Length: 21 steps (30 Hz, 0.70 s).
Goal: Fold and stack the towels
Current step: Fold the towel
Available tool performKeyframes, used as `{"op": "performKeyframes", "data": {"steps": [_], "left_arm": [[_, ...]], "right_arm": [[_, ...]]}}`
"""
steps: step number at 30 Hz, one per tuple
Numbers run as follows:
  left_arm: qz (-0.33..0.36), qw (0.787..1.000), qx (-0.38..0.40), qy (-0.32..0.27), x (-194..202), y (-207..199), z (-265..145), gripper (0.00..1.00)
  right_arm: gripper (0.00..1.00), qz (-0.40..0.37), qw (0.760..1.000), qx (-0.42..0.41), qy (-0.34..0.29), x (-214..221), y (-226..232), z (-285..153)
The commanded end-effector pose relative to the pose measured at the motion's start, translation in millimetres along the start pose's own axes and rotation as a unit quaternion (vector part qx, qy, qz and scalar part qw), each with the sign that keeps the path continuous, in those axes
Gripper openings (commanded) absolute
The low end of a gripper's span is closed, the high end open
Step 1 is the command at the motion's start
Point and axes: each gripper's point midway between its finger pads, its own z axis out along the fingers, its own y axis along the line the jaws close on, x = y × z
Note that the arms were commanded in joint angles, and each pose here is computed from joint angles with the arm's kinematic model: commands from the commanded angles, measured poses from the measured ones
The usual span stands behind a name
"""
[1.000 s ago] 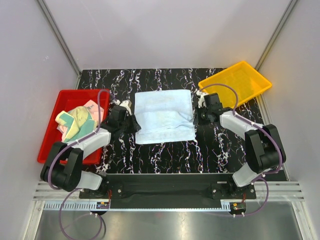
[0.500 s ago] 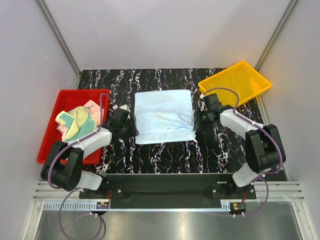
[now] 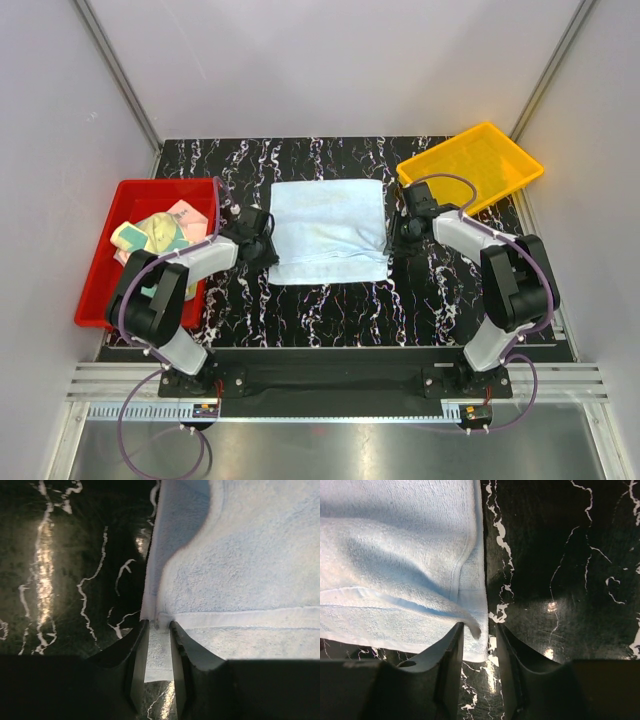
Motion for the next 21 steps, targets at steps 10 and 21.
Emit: {"op": "performKeyframes", "data": {"steps": [10,21], "left_arm": [[0.015,1.000,0.004,-0.008,-12,-4,-19,0.35],[0.007,1.000,0.008,-0.005,-19,-2,-10,0.27]], "right_arm": [[0.22,-0.020,0.997,-0.076,0.003,17,20,-1],[0.12,-0.033,0.996,-0.086,0.006,18,23,1]]}}
